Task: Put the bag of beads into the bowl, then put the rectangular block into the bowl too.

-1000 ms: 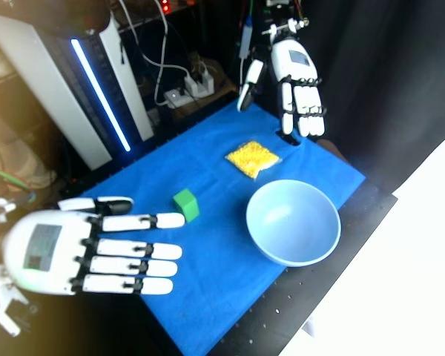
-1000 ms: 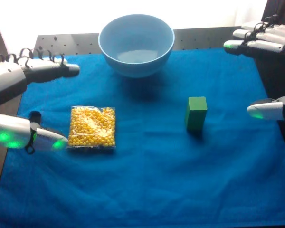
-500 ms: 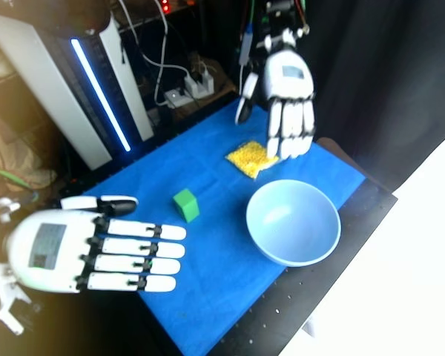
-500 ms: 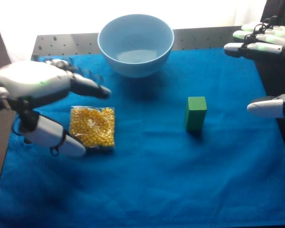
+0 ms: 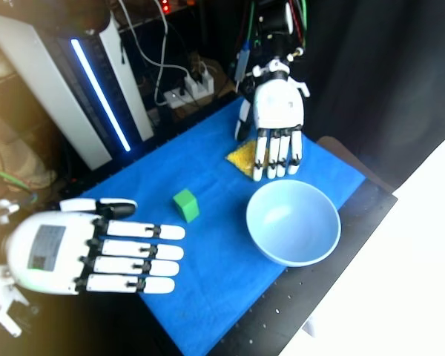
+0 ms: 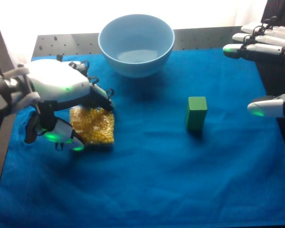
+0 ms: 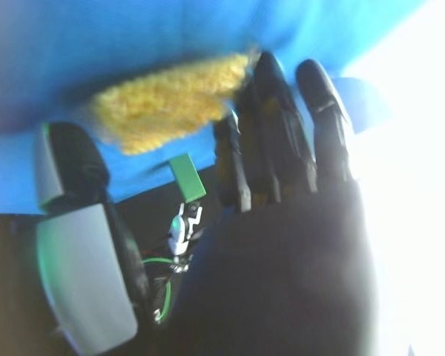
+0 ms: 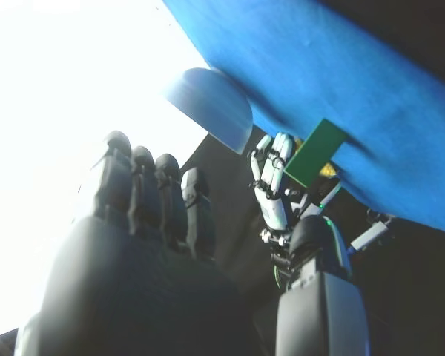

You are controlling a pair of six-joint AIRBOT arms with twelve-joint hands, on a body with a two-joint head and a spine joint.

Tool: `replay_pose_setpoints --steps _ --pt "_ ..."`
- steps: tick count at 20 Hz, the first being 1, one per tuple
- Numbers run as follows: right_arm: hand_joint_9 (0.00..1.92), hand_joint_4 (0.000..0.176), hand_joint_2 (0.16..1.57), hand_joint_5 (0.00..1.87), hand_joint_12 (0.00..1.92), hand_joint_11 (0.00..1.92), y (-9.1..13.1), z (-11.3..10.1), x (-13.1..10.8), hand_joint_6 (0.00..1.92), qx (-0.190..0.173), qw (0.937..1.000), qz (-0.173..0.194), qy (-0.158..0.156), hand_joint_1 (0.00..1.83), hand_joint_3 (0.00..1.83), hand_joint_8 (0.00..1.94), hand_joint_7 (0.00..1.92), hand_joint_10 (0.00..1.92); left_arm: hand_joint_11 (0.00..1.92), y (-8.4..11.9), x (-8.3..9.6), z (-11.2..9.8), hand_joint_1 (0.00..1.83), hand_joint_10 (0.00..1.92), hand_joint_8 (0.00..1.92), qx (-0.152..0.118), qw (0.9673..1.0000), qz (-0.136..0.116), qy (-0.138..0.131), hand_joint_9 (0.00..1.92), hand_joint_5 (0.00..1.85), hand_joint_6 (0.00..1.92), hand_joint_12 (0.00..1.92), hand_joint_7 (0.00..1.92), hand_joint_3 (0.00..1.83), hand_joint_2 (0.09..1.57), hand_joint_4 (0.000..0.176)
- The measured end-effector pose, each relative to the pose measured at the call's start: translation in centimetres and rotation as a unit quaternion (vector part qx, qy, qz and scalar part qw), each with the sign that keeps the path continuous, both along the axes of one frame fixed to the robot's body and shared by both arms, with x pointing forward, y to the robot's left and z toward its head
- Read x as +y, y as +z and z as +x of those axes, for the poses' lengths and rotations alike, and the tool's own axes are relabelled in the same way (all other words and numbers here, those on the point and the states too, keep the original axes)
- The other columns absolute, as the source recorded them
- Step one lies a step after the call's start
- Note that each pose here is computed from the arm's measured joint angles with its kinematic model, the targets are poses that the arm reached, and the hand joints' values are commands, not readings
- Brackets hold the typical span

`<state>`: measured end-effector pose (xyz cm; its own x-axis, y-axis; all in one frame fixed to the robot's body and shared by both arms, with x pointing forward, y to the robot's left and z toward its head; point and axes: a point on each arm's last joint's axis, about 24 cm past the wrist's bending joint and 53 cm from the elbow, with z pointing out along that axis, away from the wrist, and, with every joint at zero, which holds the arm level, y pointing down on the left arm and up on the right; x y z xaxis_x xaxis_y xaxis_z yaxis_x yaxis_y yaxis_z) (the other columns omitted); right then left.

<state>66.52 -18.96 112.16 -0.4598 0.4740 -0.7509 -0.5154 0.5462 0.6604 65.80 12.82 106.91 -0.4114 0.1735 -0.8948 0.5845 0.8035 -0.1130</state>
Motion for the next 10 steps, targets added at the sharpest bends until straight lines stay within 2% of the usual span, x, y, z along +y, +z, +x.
replay_pose_setpoints --steps 1,2,3,4,6,7,8,9,10 --pt "0.02 0.069 1.11 0.22 0.00 0.01 0.0 0.0 0.0 0.00 0.001 1.0000 -0.001 0.000 0.48 0.01 0.01 0.13 0.01 0.22 0.1 -0.1 0.3 1.17 1.37 1.18 -0.003 1.0000 0.000 0.001 0.69 1.07 0.61 1.44 0.76 0.02 1.03 0.000" --pt "0.04 0.060 1.12 0.22 0.01 0.03 0.0 0.0 0.0 0.00 0.001 1.0000 0.000 0.000 0.46 0.01 0.01 0.13 0.01 0.24 0.2 0.0 0.4 1.14 1.59 1.49 -0.001 1.0000 -0.004 0.005 0.68 1.01 0.87 1.55 0.74 0.01 1.09 0.000" --pt "0.03 0.054 1.12 0.21 0.01 0.02 0.0 0.0 0.0 0.00 0.001 1.0000 -0.001 -0.001 0.45 0.01 0.00 0.13 0.01 0.23 0.2 0.0 0.5 1.12 1.68 1.61 0.002 0.9999 -0.010 0.009 0.66 0.97 0.98 1.65 0.74 0.00 1.12 0.000" --pt "0.02 0.067 1.13 0.21 0.01 0.02 0.0 0.0 0.0 0.00 0.001 1.0000 -0.001 -0.001 0.46 0.01 0.00 0.11 0.00 0.26 0.3 0.0 0.5 1.13 1.64 1.55 0.002 0.9999 -0.012 0.010 0.64 0.98 0.97 1.68 0.74 0.00 1.11 0.000" --pt "0.01 0.063 1.14 0.21 0.00 0.00 -0.1 0.0 0.1 0.00 0.001 1.0000 0.000 0.000 0.46 0.01 0.00 0.10 0.00 0.37 0.3 0.2 0.6 1.16 1.64 1.52 0.006 0.9997 -0.016 0.015 0.66 0.99 0.96 1.72 0.76 0.00 1.11 0.000" --pt "0.01 0.059 1.14 0.21 0.00 0.01 -0.2 0.0 0.2 0.00 0.002 1.0000 0.000 0.001 0.46 0.01 0.00 0.09 0.00 0.56 0.5 0.4 0.5 1.23 1.70 1.52 0.008 0.9996 -0.020 0.019 0.73 1.03 0.71 1.87 0.80 0.00 1.15 0.000" --pt "0.01 0.059 1.14 0.23 0.01 0.03 -0.3 0.0 0.2 0.01 0.003 1.0000 0.000 0.002 0.49 0.00 0.00 0.09 0.00 0.70 1.2 0.8 0.2 1.26 1.62 1.41 0.001 0.9996 -0.021 0.020 0.81 1.13 0.50 1.90 0.88 0.00 1.12 0.000" --pt "0.01 0.059 1.14 0.23 0.01 0.03 -0.4 0.0 0.3 0.01 0.003 1.0000 -0.001 0.002 0.50 0.00 0.00 0.09 0.00 0.73 2.2 1.0 0.2 1.27 1.60 1.36 -0.005 0.9993 -0.030 0.022 0.83 1.18 0.39 1.91 0.91 0.00 1.10 0.000" --pt "0.03 0.038 1.15 0.23 0.01 0.03 -0.4 0.0 0.2 0.01 0.003 1.0000 -0.002 0.001 0.50 0.01 0.01 0.11 0.01 0.71 3.9 1.2 0.5 1.27 1.47 1.27 -0.018 0.9983 -0.048 0.027 0.85 1.16 0.49 1.80 0.96 0.00 1.09 0.000"
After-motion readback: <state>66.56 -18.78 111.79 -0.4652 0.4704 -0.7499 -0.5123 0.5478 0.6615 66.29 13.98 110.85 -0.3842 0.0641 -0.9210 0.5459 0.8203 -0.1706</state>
